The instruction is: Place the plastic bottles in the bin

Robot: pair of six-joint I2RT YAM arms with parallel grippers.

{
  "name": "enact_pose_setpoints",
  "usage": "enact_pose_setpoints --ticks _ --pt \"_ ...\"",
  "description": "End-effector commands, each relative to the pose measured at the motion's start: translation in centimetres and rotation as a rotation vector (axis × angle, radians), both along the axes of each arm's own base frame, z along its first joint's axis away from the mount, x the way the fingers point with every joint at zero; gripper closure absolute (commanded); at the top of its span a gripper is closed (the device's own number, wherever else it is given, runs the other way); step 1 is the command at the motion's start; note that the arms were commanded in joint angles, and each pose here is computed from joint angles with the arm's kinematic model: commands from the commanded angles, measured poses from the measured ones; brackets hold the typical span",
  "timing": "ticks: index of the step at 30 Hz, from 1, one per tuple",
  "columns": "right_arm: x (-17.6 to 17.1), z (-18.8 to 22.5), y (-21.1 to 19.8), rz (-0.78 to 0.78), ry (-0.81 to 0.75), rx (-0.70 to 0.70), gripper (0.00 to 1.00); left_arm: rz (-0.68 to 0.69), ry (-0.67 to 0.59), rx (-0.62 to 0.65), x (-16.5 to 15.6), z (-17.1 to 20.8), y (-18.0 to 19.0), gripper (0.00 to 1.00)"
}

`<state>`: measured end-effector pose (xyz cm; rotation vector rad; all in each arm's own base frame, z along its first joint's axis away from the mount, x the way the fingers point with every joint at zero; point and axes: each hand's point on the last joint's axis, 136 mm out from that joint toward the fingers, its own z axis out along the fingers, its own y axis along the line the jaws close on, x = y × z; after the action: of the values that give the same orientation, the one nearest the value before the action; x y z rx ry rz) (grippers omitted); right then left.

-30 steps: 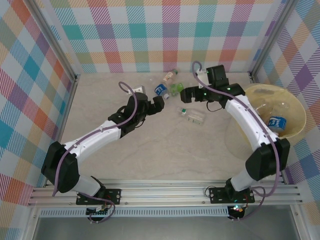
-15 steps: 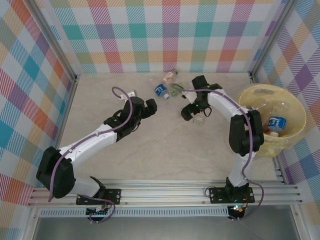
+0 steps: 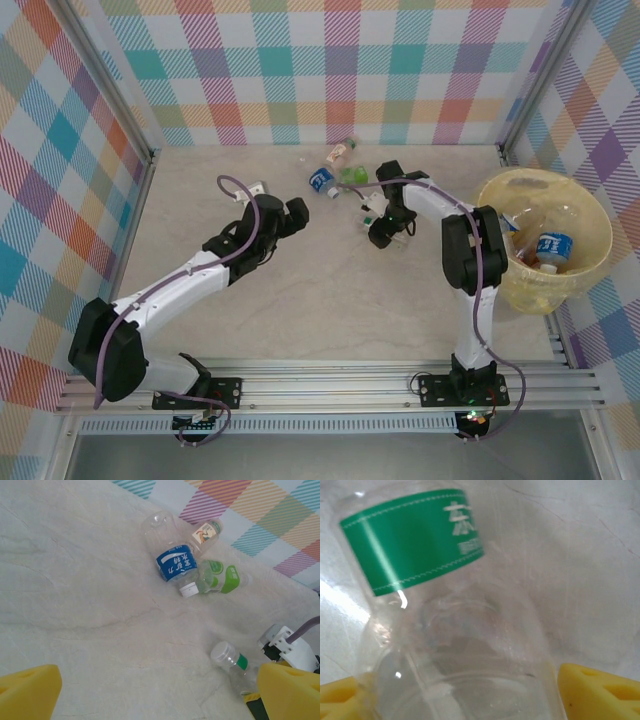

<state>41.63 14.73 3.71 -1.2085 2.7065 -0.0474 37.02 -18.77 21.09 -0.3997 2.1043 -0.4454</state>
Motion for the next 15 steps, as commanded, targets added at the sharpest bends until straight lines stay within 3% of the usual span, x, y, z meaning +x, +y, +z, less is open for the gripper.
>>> enact_pose_setpoints --ticks 1,8,15 --pt "0.2 -0.2 1.5 0.015 0.004 0.042 0.29 0.000 0.018 -0.018 0.4 0.1 -0.2 0.00" --pt "-0.1 1.5 2.2 -0.001 -0.026 0.094 0.49 -0.005 0.007 -0.028 0.5 0.2 -0.4 0.00" --pt "0.3 10.3 2.9 -0.075 -0.201 0.223 0.56 -0.008 0.009 -0.033 0.6 0.1 -0.5 0.00"
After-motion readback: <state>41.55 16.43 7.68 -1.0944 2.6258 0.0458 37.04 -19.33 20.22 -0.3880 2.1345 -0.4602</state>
